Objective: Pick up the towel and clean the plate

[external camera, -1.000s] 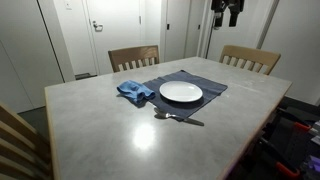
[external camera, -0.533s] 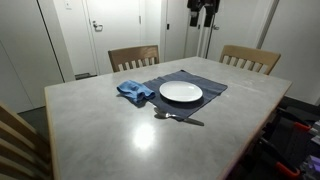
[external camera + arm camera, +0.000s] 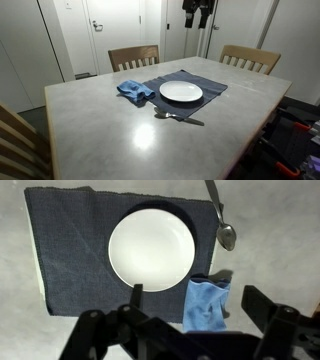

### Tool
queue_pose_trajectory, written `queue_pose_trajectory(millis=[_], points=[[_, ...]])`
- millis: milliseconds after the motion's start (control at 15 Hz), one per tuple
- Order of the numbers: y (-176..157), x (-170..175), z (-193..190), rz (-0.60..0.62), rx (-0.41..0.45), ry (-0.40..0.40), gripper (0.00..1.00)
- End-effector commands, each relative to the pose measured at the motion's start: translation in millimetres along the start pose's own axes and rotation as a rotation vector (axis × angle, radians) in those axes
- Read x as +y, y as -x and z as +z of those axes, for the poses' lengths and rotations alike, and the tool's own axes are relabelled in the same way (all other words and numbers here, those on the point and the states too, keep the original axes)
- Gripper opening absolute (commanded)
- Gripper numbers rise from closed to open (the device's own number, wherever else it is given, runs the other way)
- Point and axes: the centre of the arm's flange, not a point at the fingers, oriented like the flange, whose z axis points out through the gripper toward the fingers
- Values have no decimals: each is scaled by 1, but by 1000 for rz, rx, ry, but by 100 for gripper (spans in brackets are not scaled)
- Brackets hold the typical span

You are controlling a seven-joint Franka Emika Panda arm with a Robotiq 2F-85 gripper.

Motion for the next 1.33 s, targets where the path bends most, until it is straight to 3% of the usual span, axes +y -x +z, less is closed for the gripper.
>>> queue_pose_trajectory(millis=[0, 400, 867, 1267], points=[[0, 0, 0, 0, 0, 0, 100], [-10, -8, 1, -25, 31, 1, 100], [-62, -51, 14, -133, 126, -13, 100], [-126, -65, 72, -128, 40, -16, 100]])
